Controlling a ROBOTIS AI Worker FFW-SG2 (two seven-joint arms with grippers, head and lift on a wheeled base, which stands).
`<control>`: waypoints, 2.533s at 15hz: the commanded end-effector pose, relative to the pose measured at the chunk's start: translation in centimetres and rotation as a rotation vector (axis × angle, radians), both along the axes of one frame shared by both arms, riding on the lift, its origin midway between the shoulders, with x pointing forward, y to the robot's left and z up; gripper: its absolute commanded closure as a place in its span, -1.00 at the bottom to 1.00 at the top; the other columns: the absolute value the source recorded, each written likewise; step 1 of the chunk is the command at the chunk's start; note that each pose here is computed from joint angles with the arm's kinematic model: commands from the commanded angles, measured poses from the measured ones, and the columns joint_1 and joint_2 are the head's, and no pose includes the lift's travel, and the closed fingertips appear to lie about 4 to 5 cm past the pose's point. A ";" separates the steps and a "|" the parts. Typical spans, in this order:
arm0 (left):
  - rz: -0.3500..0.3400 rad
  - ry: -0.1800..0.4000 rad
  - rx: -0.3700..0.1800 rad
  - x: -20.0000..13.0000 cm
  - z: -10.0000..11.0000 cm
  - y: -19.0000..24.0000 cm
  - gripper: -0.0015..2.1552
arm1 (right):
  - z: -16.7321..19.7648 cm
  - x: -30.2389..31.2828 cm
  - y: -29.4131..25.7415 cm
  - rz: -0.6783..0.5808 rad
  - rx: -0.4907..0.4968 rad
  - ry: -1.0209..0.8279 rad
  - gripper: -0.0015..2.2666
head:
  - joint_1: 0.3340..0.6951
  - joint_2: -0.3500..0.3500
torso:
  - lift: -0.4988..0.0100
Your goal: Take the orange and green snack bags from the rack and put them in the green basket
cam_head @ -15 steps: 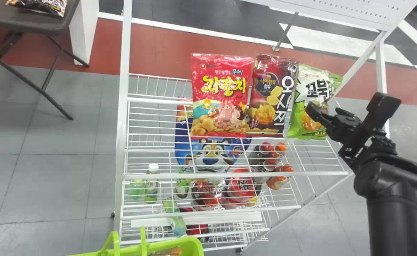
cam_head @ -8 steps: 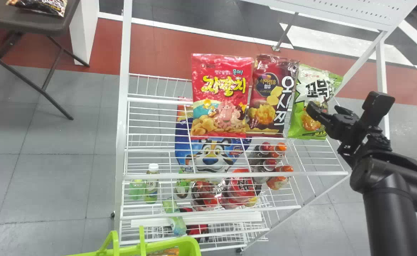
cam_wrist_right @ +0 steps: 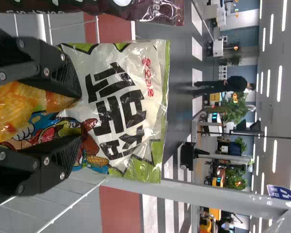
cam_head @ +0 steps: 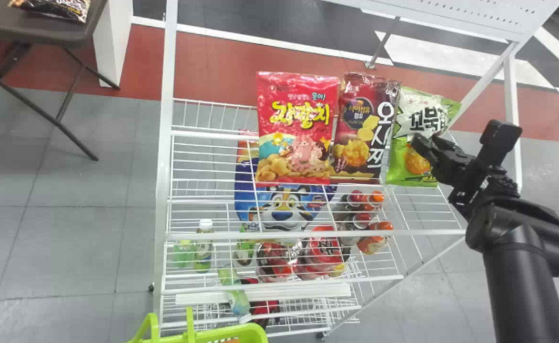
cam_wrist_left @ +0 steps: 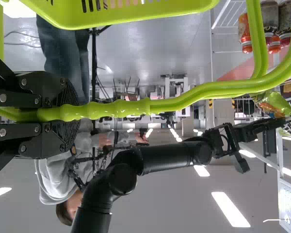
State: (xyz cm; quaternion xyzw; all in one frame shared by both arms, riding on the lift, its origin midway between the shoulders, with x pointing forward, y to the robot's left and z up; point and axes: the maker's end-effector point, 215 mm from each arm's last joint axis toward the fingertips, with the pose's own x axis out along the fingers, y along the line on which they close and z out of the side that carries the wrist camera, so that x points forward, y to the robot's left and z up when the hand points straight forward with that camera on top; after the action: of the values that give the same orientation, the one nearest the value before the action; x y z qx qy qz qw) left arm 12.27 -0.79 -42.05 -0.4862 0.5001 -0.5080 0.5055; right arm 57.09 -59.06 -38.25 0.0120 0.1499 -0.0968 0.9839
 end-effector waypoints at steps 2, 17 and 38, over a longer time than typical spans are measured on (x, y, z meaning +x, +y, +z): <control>-0.002 0.003 0.000 -0.2 -0.1 -0.2 0.99 | -0.1 -0.4 -0.5 -0.020 0.002 -0.010 0.94 | 1.00 -1.00 | 0.96; -0.002 -0.012 -0.013 -1.6 0.3 -0.5 0.99 | 7.3 -13.5 7.6 0.060 0.122 -0.071 0.96 | 1.00 -1.00 | 0.96; -0.002 -0.032 -0.006 -1.0 0.4 -0.8 0.99 | -8.6 -35.3 39.4 0.542 0.715 0.757 0.96 | 1.00 -1.00 | 0.96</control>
State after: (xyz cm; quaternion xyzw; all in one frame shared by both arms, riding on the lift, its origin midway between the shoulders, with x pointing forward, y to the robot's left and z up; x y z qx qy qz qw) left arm 11.15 -1.61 -41.60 -0.4789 0.4908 -0.5181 0.5112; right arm 23.33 -21.76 -46.14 0.2686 0.4879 0.1994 0.8062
